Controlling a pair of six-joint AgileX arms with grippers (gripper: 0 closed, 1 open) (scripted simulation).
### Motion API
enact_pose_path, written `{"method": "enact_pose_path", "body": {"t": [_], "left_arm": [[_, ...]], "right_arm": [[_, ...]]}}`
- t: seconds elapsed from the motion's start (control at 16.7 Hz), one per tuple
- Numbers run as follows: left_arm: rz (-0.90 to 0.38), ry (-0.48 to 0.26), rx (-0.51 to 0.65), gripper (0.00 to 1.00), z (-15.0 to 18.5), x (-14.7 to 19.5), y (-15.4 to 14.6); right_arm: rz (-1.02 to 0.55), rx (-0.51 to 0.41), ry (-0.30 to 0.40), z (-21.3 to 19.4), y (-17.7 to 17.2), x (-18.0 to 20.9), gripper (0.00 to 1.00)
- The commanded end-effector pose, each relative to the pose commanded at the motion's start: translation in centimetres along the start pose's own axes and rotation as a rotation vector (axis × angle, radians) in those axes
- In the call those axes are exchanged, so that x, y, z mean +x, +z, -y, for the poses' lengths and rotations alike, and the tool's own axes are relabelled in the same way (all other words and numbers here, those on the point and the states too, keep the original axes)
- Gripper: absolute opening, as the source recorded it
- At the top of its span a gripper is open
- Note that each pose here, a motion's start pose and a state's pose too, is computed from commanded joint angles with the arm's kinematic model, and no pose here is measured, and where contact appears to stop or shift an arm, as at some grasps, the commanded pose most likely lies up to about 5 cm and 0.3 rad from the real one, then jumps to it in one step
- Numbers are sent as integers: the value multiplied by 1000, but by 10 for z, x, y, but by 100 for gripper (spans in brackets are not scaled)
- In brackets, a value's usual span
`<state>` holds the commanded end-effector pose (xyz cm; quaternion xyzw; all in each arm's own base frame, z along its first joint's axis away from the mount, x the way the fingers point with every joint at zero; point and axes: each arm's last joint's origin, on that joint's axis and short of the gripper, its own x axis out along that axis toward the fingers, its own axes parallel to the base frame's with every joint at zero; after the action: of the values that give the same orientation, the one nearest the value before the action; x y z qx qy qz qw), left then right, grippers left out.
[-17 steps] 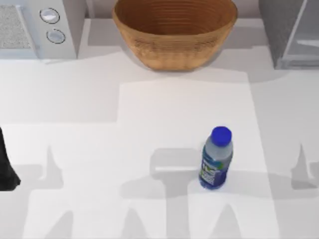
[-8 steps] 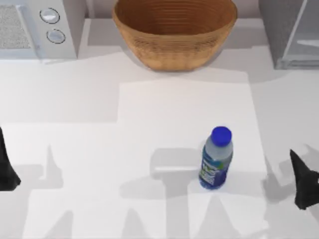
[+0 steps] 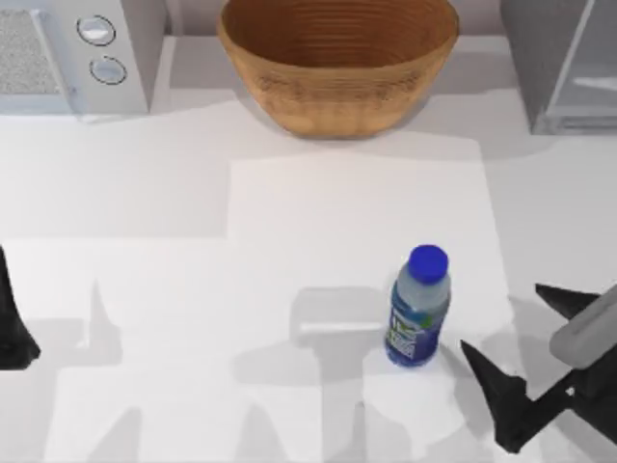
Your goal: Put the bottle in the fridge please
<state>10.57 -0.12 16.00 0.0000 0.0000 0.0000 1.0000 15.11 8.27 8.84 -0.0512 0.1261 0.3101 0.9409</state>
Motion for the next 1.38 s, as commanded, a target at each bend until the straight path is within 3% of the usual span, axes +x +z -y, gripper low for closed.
{"method": "enact_pose_path", "body": {"t": [0.24,0.42,0.84,1.38], "left_arm": [[0,0,0,100,0,0,0],[0,0,0,100,0,0,0],[0,0,0,100,0,0,0],[0,0,0,100,0,0,0]], "right_arm": [[43,-16,97,-13,-5,14,100],[60,-20,131,-18,-8,19,100],[60,-20,132,-18,-8,23,100],[62,-20,134,-27,-5,79,100]]}}
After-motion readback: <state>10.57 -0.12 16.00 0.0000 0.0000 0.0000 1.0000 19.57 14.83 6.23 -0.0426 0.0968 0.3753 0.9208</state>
